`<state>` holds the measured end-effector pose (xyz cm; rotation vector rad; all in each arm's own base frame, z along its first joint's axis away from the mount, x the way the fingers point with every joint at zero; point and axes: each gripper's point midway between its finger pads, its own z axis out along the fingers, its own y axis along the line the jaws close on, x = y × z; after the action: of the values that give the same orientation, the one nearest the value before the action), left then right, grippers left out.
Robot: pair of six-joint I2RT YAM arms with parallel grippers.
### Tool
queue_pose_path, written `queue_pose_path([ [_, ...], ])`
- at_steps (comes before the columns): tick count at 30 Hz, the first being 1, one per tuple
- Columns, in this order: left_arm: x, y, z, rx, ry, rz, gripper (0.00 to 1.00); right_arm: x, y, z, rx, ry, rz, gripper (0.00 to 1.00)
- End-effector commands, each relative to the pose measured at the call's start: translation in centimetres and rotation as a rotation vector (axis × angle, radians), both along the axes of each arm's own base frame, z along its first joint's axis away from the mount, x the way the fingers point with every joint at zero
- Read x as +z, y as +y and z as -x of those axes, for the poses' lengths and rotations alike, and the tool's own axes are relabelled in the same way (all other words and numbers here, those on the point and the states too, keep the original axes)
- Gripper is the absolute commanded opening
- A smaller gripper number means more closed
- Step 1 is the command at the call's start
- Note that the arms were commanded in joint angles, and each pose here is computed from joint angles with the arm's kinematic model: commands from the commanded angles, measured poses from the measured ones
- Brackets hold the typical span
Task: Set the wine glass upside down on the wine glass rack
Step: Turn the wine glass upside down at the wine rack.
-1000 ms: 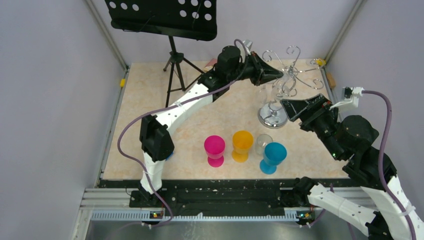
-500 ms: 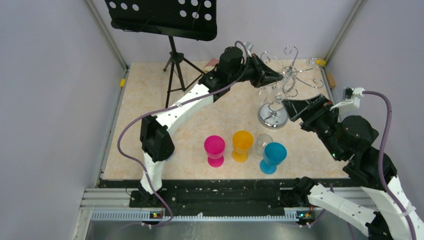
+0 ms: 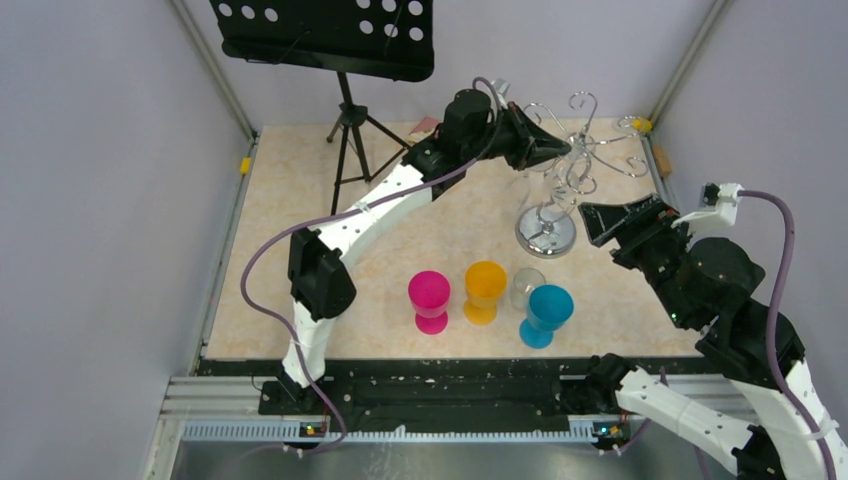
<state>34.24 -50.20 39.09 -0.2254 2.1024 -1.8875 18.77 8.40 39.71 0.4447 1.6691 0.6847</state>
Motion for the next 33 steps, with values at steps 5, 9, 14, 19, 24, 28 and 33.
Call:
queue_pose_path([
  [5, 3.9, -1.0, 1.1, -0.02, -0.102, 0.072, 0.0, 1.3, -1.3, 0.3, -0.043, -0.03, -0.001, 0.8],
  [9, 3.7, -1.2, 1.4, -0.026, -0.104, 0.067, 0.0, 1.0, -1.4, 0.2, -0.048, -0.023, 0.011, 0.8],
  [14, 3.9, -1.3, 1.5, -0.019, -0.13, 0.058, 0.0, 0.5, -1.2, -0.1, -0.047, -0.007, 0.03, 0.8],
  [19, 4.1, -1.2, 1.8, -0.021, -0.139, 0.052, 0.0, 0.3, -1.2, -0.2, -0.049, 0.0, 0.046, 0.8],
  [24, 4.3, -0.3, 1.9, 0.007, -0.165, 0.026, 0.0, 0.3, -1.2, -0.1, -0.047, 0.001, 0.048, 0.8],
  [28, 4.5, 0.5, 2.5, 0.012, -0.165, 0.036, 0.0, 0.4, -1.3, 0.0, -0.047, -0.003, 0.048, 0.79],
  [33, 4.7, 1.2, 3.6, -0.004, -0.153, 0.044, 0.0, 0.7, -1.2, 0.1, -0.042, -0.008, 0.041, 0.79],
])
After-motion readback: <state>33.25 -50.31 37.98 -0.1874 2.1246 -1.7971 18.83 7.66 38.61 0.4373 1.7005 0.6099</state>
